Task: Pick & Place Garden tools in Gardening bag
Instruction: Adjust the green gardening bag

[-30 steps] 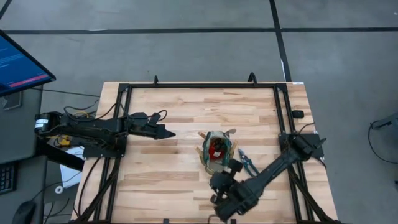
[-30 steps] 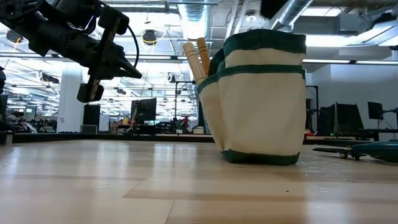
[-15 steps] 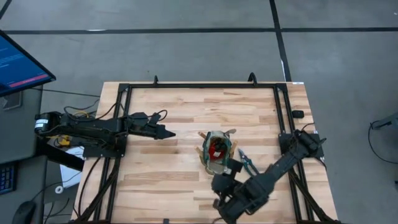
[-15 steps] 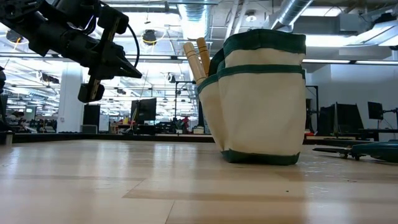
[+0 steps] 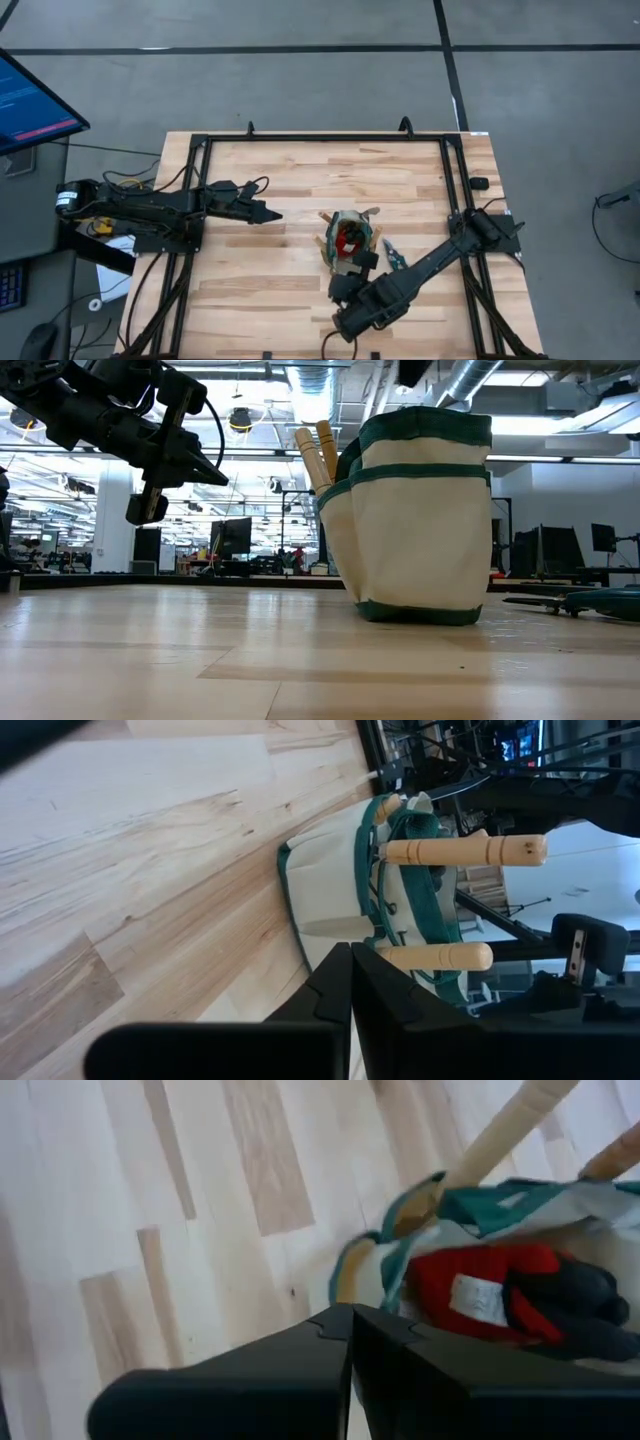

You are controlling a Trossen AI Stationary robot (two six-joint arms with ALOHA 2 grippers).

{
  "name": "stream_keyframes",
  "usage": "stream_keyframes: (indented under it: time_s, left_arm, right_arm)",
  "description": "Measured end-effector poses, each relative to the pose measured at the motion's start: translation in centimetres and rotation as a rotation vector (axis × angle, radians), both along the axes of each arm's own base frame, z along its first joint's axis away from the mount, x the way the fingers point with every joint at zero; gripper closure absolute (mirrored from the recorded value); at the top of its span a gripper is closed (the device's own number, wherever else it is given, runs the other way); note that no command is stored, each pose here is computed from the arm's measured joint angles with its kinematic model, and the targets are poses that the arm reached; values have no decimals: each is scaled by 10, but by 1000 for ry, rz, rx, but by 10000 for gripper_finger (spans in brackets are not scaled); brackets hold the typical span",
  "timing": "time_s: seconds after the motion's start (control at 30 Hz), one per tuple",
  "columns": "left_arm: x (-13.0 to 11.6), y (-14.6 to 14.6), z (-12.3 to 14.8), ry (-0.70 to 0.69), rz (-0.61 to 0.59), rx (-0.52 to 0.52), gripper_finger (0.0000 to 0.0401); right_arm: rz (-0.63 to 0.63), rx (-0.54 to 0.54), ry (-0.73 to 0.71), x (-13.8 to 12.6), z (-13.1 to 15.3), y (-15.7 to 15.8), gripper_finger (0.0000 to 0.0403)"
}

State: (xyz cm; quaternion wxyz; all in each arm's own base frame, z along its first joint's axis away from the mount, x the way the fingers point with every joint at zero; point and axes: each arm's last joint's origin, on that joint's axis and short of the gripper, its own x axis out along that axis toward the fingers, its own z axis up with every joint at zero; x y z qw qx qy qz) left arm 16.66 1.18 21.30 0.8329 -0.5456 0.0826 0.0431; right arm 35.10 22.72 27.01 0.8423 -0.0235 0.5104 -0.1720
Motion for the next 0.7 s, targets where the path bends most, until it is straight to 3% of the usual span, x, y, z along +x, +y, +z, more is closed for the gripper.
stream_keyframes:
  time_s: [0.27, 0.53, 0.7]
  left_arm:
    - [0, 0, 0, 0, 0, 1, 396]
    - [0, 0, 0, 0, 0, 1, 392]
    - [0, 0, 0, 0, 0, 1, 396]
  right_arm:
    - [101, 92, 31, 1, 0, 9, 403]
    - [-15, -5, 92, -3, -2, -9, 403]
    - [9, -2, 91, 3, -1, -15, 403]
